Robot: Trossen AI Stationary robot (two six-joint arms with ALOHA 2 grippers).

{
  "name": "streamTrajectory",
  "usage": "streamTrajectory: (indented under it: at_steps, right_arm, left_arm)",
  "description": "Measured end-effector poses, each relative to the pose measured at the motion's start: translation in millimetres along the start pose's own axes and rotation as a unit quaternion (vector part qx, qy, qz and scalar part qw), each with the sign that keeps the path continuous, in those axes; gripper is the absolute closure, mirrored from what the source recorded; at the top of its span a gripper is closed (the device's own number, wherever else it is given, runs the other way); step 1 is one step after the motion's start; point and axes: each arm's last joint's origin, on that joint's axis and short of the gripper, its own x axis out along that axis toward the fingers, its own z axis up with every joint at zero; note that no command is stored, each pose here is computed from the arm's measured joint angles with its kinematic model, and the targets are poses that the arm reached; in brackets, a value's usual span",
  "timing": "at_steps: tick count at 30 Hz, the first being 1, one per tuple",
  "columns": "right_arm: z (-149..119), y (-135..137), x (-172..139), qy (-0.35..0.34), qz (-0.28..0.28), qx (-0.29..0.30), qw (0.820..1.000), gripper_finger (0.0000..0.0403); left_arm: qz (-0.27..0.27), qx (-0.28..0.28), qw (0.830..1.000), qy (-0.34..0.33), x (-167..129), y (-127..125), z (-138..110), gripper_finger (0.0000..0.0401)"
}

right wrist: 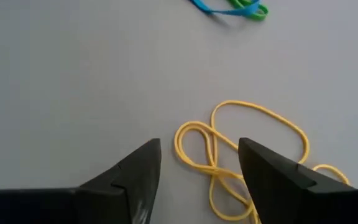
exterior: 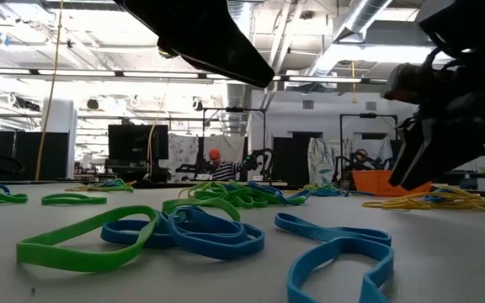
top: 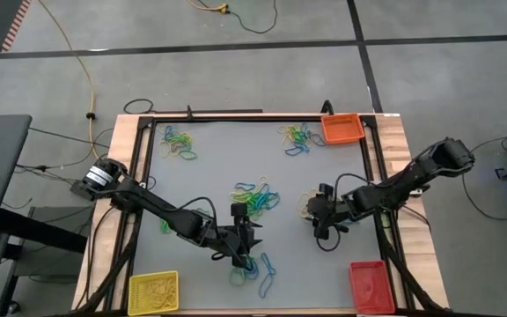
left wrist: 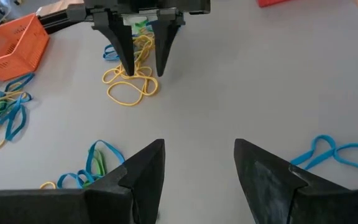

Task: Sort rubber bands into baskets
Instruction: Put the yellow rubber band into the yellow bin

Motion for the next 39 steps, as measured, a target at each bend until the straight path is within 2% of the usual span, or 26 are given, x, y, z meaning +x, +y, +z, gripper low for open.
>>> streamTrajectory:
  at_steps: [5,10,21,24,28,29,34,39]
  right_arm:
    - [-9,-1,4,-0.005,0.024,0.002,1.000,0.0200]
    - [-17,-4,6,0.001,0.022,0.006,1.000,0.0227]
    - [-17,-9,25,0.009,0.013,0.011,1.000,0.0255]
    - [-18,-8,31,0.009,0.011,0.001,1.000,0.0292]
    - [-15,-4,31,-0.005,0.019,-0.026,0.999,0.0376]
    - [-14,-4,29,-0.008,0.021,-0.031,0.999,0.0384]
    - [-3,-1,19,-0.010,0.030,-0.043,0.999,0.0383]
    - [19,9,-1,-0.045,0.040,-0.063,0.996,0.0384]
  left_arm:
    - [0.000,0.000,1.000,0.000,0,0,0,0.0219]
    - [0.000,0.002,1.000,0.000,0,0,0,0.0219]
    - [0.001,0.011,1.000,0.001,1,1,0,0.0219]
    - [0.002,0.012,1.000,0.003,1,1,-1,0.0219]
    - [0.002,0.016,1.000,0.006,1,1,-1,0.0219]
    - [0.002,0.018,1.000,0.007,1,1,-1,0.0219]
    - [0.009,0.024,1.000,0.007,1,1,-1,0.0219]
    - [0.011,0.024,1.000,0.000,1,1,0,0.0219]
